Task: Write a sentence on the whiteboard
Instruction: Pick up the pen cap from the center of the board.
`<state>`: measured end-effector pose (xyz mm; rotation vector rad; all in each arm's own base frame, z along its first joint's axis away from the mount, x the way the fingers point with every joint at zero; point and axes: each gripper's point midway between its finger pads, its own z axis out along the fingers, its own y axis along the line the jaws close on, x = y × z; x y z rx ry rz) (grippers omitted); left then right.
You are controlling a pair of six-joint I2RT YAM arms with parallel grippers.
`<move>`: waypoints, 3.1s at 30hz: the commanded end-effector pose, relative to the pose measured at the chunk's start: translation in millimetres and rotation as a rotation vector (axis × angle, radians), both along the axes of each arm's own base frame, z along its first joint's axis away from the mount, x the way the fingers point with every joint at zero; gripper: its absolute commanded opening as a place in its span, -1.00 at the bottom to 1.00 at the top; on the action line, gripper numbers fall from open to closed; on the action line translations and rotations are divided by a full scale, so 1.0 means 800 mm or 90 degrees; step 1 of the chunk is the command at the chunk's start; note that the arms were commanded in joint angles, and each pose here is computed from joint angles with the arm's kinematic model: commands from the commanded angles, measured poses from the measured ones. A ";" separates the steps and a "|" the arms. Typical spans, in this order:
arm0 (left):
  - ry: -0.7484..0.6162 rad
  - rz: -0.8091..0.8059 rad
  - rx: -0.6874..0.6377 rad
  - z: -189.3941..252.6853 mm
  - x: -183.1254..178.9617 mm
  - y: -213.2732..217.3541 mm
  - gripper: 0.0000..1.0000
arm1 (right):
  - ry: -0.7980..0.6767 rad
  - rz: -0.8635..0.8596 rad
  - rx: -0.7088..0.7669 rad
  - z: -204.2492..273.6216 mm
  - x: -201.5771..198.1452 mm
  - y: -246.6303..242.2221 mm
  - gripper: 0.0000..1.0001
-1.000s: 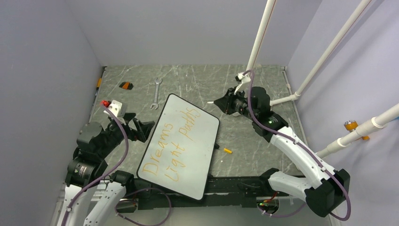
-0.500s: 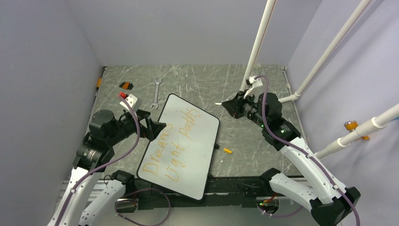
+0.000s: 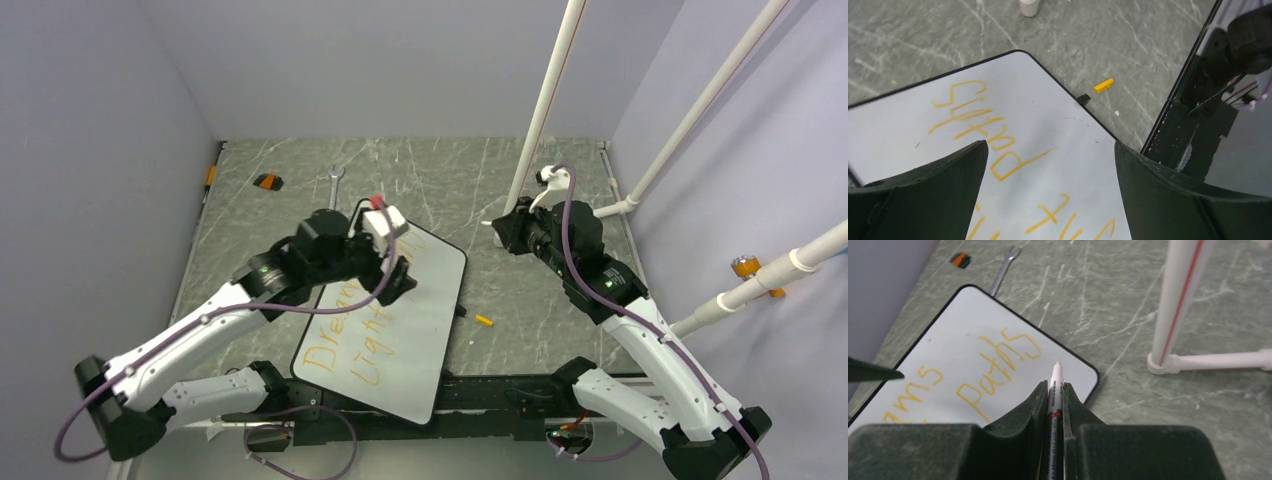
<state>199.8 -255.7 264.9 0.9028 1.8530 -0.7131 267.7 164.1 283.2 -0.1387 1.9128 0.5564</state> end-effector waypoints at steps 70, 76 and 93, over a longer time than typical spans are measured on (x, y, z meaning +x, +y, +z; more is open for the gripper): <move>-0.060 -0.541 0.387 -0.293 -0.024 -0.251 0.12 | -0.040 -0.267 -0.045 0.036 -0.010 -0.111 -1.00; -0.064 -0.553 0.393 -0.300 -0.021 -0.256 0.10 | -0.040 -0.266 -0.046 0.035 -0.009 -0.110 -1.00; -0.036 -0.597 0.352 -0.278 -0.042 -0.271 -0.88 | -0.040 -0.265 -0.048 0.037 -0.010 -0.111 -1.00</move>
